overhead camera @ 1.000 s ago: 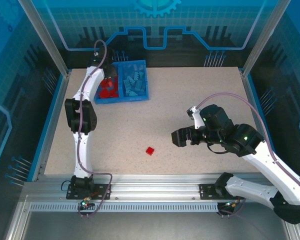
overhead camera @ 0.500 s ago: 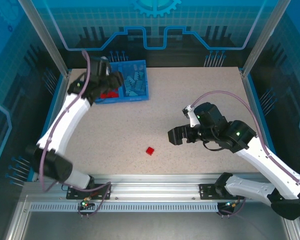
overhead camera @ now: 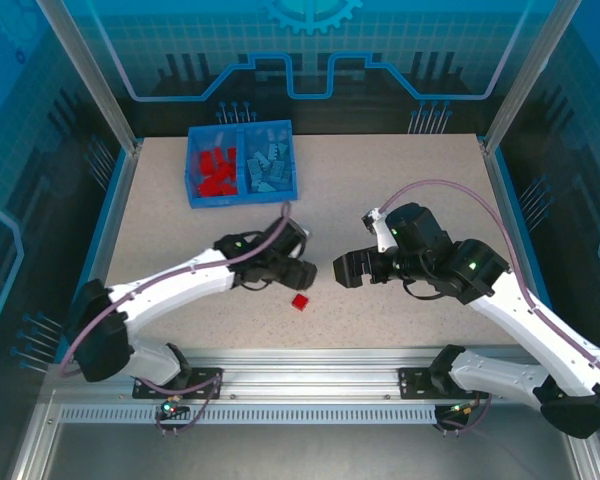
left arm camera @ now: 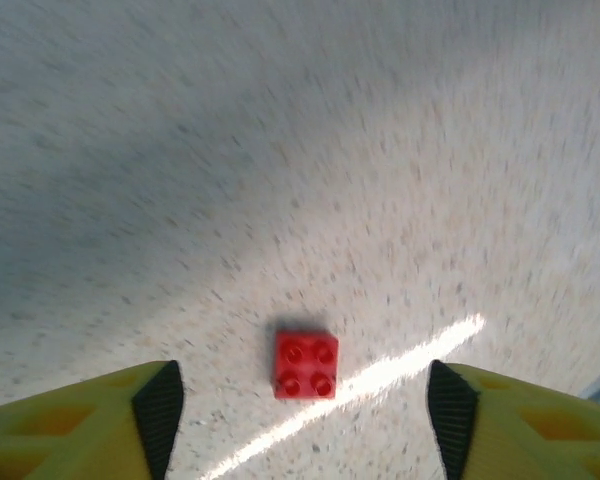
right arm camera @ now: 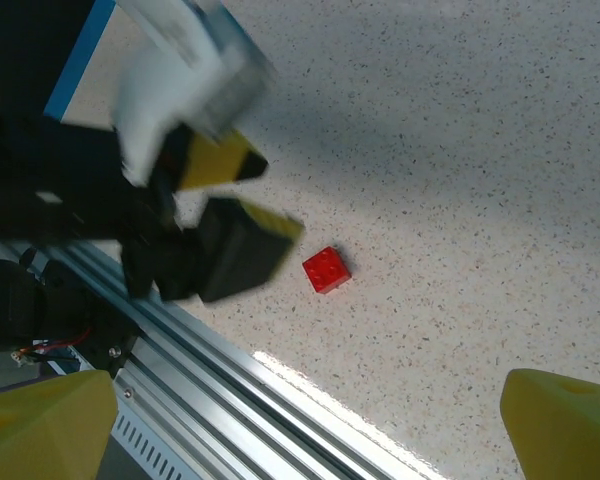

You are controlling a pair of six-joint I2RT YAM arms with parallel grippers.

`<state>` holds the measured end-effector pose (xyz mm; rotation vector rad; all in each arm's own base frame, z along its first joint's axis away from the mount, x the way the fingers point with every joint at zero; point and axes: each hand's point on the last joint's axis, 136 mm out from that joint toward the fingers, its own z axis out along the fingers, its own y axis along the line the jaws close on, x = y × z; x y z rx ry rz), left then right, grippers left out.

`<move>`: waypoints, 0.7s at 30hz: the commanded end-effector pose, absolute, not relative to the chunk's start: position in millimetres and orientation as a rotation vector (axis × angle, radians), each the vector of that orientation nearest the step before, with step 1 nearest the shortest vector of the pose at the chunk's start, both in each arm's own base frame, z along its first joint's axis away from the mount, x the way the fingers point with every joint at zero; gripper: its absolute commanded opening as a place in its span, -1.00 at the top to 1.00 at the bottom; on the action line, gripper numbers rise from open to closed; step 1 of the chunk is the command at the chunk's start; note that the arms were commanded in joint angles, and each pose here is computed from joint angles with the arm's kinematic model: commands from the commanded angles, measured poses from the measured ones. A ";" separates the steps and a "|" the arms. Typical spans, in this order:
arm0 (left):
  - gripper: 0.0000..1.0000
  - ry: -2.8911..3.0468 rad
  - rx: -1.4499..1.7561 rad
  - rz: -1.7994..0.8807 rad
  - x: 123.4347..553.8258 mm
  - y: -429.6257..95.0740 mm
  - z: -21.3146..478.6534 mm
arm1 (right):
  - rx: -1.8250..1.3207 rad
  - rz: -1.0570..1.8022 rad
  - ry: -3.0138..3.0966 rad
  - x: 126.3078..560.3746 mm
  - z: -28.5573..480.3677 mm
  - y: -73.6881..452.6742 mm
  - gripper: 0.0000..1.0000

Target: Sort the legos into containers by color

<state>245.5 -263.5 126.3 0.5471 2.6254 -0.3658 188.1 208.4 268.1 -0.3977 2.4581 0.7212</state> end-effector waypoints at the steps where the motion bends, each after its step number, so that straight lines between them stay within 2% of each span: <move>1: -0.48 2.685 0.658 -0.331 236.4 -272.5 98.1 | -0.388 0.716 2.447 187.9 266.6 205.4 -1.00; 7: -0.47 2.763 0.756 -0.153 236.7 -277.9 52.6 | -0.373 0.710 2.454 183.3 264.2 199.4 -1.00; 12: -0.36 2.813 0.788 -0.057 231.4 -274.6 24.2 | -0.361 0.704 2.442 182.7 264.0 195.6 -1.00; 14: -0.22 2.830 0.777 -0.051 229.8 -273.6 17.5 | -0.357 0.711 2.438 183.7 263.8 196.4 -1.00; 18: 0.18 2.846 0.736 -0.049 228.9 -272.2 11.9 | -0.371 0.704 2.452 183.9 261.8 197.7 -1.00; 21: 0.34 2.842 0.695 -0.063 230.5 -273.3 16.7 | -0.388 0.700 2.464 183.0 258.9 198.5 -1.00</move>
